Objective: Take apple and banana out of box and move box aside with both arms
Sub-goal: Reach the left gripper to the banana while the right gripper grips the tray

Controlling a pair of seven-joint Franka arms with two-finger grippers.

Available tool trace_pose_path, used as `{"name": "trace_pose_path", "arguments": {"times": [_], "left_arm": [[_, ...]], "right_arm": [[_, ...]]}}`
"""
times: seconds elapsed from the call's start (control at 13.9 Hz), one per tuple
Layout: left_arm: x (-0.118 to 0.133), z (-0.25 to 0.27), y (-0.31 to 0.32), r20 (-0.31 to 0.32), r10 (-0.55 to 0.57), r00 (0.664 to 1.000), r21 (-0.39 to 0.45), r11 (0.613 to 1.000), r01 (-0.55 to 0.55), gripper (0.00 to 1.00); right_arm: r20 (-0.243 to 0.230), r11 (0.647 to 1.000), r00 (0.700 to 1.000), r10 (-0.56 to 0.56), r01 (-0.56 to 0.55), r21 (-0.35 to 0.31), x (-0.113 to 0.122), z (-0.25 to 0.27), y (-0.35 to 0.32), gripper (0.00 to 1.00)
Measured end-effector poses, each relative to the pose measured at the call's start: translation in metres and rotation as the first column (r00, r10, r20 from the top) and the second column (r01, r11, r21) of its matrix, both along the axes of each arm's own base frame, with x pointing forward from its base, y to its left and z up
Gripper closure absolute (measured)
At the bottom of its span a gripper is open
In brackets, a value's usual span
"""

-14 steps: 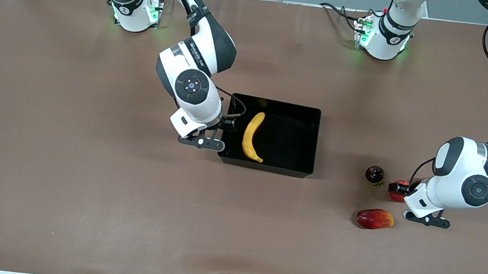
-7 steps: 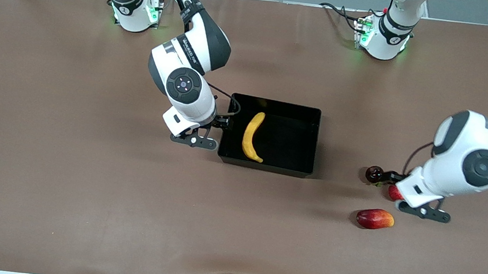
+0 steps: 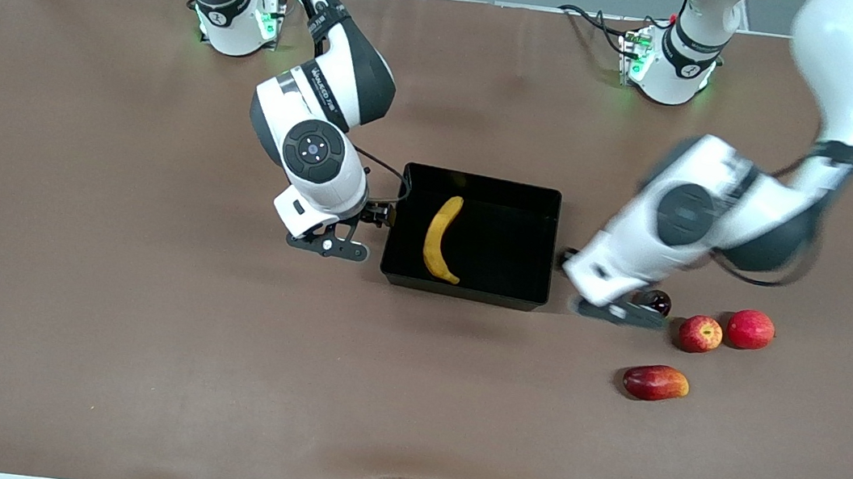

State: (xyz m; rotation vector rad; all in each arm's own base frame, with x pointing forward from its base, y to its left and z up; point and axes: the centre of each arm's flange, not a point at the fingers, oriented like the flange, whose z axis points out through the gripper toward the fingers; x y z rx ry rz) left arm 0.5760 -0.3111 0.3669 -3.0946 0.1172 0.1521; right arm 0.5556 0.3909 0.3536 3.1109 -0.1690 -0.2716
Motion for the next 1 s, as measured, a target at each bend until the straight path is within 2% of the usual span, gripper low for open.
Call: {"name": "trace_pose_path", "arguments": {"times": [0.29, 0.57, 0.72, 1.0], "left_arm": [[-0.048, -0.038, -0.092, -0.004, -0.058, 0.998, -0.042, 0.997, 0.058, 0.00], [-0.072, -0.089, -0.148, 0.062, -0.063, 0.996, -0.096, 0.993, 0.069, 0.00], [-0.086, -0.120, -0.169, 0.089, -0.054, 0.995, -0.094, 0.994, 0.063, 0.00], [-0.105, -0.161, -0.191, 0.101, -0.038, 0.994, -0.111, 0.993, 0.049, 0.00]], "right_arm": [[0.002, 1.000, 1.000, -0.004, 0.004, -0.001, 0.001, 0.003, -0.003, 0.00], [-0.007, 1.000, 1.000, -0.011, 0.011, -0.010, 0.001, -0.001, -0.010, 0.00], [-0.009, 1.000, 1.000, -0.010, 0.010, -0.012, 0.001, -0.002, -0.011, 0.00], [-0.009, 1.000, 1.000, -0.010, 0.010, -0.012, 0.000, -0.002, -0.011, 0.00]]}}
